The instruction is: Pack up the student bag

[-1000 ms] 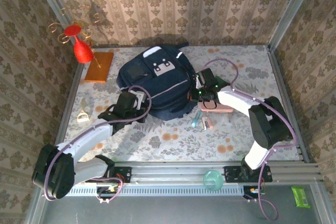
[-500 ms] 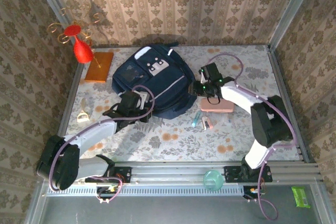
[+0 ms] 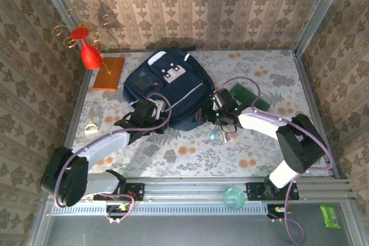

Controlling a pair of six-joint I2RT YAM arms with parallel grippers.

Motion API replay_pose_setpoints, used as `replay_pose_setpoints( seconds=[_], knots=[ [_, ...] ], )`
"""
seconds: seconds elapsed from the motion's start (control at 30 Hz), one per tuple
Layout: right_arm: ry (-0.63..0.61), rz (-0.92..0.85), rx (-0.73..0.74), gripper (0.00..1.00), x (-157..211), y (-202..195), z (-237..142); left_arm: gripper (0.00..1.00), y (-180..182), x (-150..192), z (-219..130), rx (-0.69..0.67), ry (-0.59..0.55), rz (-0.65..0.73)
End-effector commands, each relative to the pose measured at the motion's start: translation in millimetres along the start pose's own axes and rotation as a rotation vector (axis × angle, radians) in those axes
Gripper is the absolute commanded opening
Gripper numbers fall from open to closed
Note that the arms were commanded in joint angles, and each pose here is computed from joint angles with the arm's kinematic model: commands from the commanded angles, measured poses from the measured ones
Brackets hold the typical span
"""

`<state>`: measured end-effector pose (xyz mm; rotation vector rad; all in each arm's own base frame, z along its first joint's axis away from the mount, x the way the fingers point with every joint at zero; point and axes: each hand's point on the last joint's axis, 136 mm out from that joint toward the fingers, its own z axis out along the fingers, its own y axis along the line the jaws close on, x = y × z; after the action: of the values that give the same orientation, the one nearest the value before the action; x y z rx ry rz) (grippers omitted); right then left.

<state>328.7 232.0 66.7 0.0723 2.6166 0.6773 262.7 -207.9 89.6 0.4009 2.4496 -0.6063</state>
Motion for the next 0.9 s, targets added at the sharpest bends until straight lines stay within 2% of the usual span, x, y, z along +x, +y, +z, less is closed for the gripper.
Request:
replay_pose_setpoints(
  seconds=[0.0,0.07,0.17,0.23,0.4,0.57,0.87],
  knots=[
    [-0.027,0.053,-0.100,0.76,-6,17,11,0.00,-9,-11,-5,0.017,-0.033,0.007],
    [-0.044,0.055,-0.124,0.71,-12,23,13,0.00,-6,-7,-6,0.002,-0.028,0.009],
    [-0.060,0.076,-0.112,0.45,-20,18,16,0.00,-1,-4,-8,-0.017,-0.021,0.011],
    [-0.069,0.092,-0.101,0.32,-21,10,16,0.00,2,-3,-9,-0.034,-0.019,0.012],
    [-0.090,0.102,-0.113,0.10,-26,2,1,0.00,16,-9,-14,-0.073,-0.032,0.006],
    [-0.120,0.100,-0.151,0.00,-33,4,-17,0.00,33,-23,-21,-0.126,-0.057,0.001],
    [-0.126,0.091,-0.129,0.00,-35,-2,-22,0.00,65,-42,-27,-0.193,-0.090,-0.042]
  ],
)
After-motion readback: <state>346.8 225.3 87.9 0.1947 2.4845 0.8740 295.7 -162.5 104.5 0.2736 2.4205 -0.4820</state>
